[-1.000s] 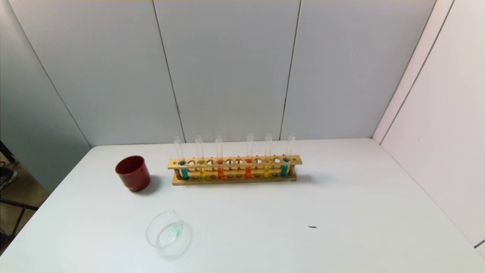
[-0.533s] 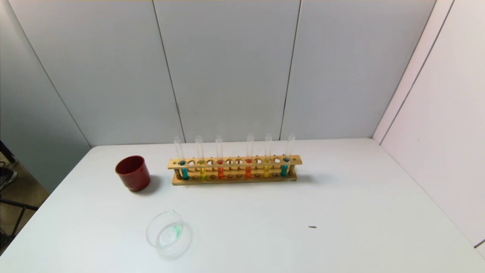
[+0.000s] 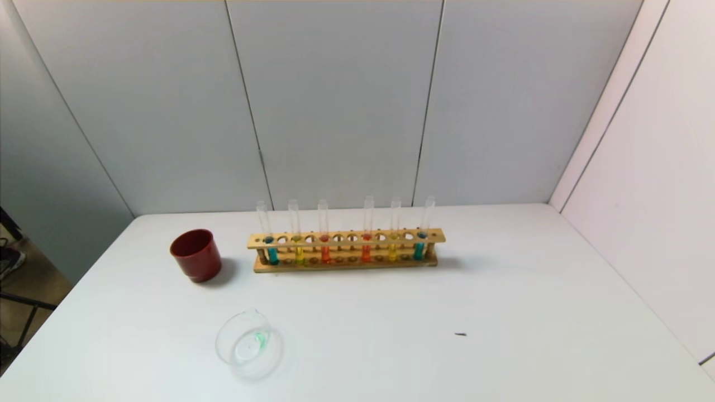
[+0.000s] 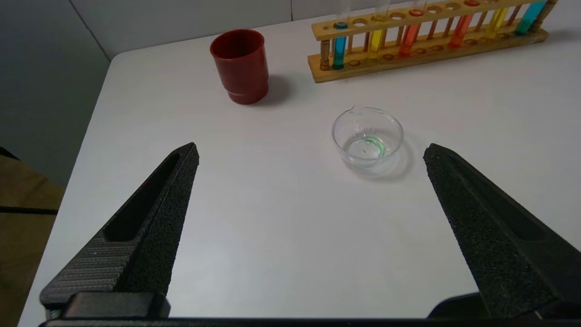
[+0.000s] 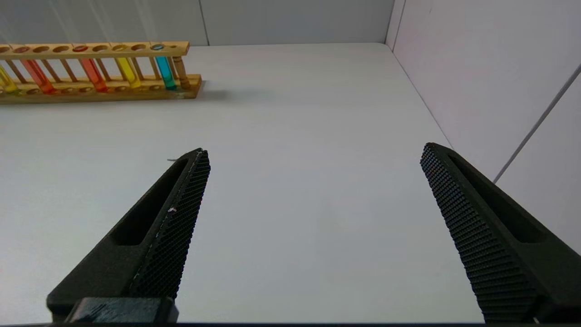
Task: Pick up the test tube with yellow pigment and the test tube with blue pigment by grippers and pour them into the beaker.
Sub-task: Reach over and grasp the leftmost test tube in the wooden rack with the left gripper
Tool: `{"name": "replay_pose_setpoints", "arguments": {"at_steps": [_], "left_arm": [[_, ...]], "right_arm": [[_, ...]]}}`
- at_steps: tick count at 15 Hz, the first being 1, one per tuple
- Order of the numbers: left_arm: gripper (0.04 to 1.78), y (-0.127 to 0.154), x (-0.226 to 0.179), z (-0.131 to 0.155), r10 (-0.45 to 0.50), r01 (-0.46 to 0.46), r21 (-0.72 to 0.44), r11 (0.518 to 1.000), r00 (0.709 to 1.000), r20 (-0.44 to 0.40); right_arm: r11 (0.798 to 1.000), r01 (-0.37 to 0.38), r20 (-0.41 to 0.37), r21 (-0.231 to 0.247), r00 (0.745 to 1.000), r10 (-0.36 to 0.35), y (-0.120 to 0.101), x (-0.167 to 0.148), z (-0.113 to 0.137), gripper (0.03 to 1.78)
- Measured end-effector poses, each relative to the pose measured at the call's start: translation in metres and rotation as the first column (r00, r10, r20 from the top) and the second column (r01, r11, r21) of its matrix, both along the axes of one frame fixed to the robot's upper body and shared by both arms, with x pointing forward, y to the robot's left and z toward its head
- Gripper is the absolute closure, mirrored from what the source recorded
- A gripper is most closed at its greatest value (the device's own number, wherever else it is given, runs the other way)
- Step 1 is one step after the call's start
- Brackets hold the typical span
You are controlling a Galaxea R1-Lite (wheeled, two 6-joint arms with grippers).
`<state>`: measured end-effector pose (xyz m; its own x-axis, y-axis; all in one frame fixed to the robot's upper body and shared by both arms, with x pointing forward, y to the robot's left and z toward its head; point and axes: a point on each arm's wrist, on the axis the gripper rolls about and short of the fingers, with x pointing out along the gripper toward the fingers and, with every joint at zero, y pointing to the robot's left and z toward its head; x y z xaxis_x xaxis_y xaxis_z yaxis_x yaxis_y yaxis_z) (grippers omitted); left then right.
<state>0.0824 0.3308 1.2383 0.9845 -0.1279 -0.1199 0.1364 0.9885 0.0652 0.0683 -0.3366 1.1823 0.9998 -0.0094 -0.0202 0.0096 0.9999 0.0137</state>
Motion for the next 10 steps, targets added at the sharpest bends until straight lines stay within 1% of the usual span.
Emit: {"name": "replay_pose_setpoints", "arguments": {"at_steps": [3, 5, 7, 10], "left_arm": [[0.07, -0.001, 0.033, 0.034, -0.024, 0.024, -0.004, 1.000, 1.000, -0.002], [0.07, -0.001, 0.060, 0.050, -0.032, 0.032, -0.004, 0.999, 0.999, -0.006], [0.07, -0.002, 0.091, 0.060, -0.037, 0.037, -0.006, 0.999, 0.999, -0.024], [0.07, -0.004, 0.135, 0.062, -0.048, 0.048, -0.007, 0.999, 0.997, -0.057]], "right_arm": [[1.000, 0.000, 0.000, 0.000, 1.000, 0.000, 0.000, 0.000, 0.000, 0.11], [1.000, 0.000, 0.000, 0.000, 1.000, 0.000, 0.000, 0.000, 0.000, 0.11], [1.000, 0.000, 0.000, 0.000, 1.000, 0.000, 0.000, 0.000, 0.000, 0.11], [1.000, 0.000, 0.000, 0.000, 1.000, 0.000, 0.000, 0.000, 0.000, 0.11]]}}
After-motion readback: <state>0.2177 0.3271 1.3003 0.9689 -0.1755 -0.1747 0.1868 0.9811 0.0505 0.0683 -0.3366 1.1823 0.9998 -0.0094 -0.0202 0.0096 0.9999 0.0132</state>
